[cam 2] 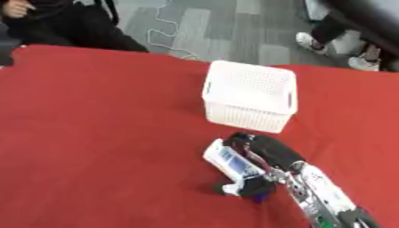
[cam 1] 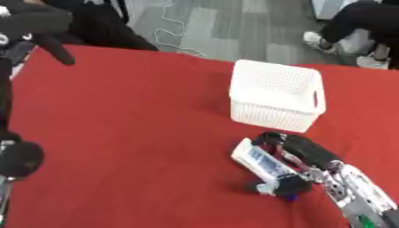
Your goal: Pick up objects on the table and place them in the box.
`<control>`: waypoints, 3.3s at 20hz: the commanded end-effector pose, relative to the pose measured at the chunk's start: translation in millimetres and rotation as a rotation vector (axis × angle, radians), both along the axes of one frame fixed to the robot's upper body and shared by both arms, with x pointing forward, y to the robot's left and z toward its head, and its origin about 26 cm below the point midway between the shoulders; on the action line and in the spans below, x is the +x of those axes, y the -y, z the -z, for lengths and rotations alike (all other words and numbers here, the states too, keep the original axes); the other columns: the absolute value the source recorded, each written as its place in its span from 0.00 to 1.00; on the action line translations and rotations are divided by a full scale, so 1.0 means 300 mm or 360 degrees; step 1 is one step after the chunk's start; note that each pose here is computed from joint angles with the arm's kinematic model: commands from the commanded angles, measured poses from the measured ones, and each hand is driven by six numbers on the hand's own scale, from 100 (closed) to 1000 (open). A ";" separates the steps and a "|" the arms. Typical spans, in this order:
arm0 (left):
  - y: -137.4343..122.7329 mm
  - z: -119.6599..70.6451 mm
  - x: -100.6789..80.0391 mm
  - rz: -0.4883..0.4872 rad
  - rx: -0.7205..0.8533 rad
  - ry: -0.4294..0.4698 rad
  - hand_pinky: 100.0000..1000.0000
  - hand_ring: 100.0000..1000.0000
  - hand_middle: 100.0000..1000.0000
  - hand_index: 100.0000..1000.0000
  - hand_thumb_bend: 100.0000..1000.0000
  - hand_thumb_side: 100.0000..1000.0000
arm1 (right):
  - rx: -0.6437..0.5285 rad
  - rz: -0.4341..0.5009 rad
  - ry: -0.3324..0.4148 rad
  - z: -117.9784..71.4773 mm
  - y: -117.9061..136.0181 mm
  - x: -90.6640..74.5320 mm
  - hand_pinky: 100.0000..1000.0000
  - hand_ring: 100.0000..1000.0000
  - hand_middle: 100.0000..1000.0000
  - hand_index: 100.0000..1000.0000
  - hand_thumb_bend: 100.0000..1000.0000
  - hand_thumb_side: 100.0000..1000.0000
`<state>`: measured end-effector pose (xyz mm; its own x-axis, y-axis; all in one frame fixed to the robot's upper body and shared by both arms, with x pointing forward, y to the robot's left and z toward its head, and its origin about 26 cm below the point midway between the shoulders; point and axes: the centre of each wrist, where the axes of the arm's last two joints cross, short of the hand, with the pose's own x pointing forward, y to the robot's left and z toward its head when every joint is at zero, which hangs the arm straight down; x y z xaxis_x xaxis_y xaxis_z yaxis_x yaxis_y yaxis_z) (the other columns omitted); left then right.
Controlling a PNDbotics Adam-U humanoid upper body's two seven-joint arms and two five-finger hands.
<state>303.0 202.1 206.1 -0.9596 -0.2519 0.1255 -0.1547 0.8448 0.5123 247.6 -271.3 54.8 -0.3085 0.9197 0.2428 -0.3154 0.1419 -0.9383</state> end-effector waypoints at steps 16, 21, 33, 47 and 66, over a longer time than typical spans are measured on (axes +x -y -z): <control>-0.001 -0.026 -0.005 0.0018 0.0015 0.0046 0.60 0.36 0.63 0.77 0.51 1.00 | 0.0057 0.0105 -0.0025 0.026 0.028 0.024 0.28 0.57 0.81 0.92 0.68 0.65; -0.001 -0.027 -0.005 0.0019 0.0016 0.0048 0.60 0.36 0.63 0.77 0.51 1.00 | 0.0018 0.0151 -0.0064 0.048 0.031 0.026 0.32 0.59 0.82 0.97 0.72 0.64; 0.000 -0.028 -0.004 0.0024 0.0014 0.0052 0.60 0.37 0.63 0.77 0.51 1.00 | -0.0055 0.0210 -0.0070 0.063 0.031 0.025 0.35 0.61 0.80 0.93 0.73 0.63; -0.001 -0.030 -0.004 0.0022 0.0014 0.0056 0.60 0.37 0.63 0.77 0.51 1.00 | -0.0341 0.0352 -0.0071 0.089 0.053 0.036 0.41 0.49 0.61 0.57 0.81 0.90; -0.001 -0.032 -0.004 0.0025 0.0014 0.0059 0.60 0.37 0.63 0.77 0.52 1.00 | -0.0424 0.0331 0.0009 0.097 0.045 0.028 0.10 0.31 0.49 0.60 0.41 0.59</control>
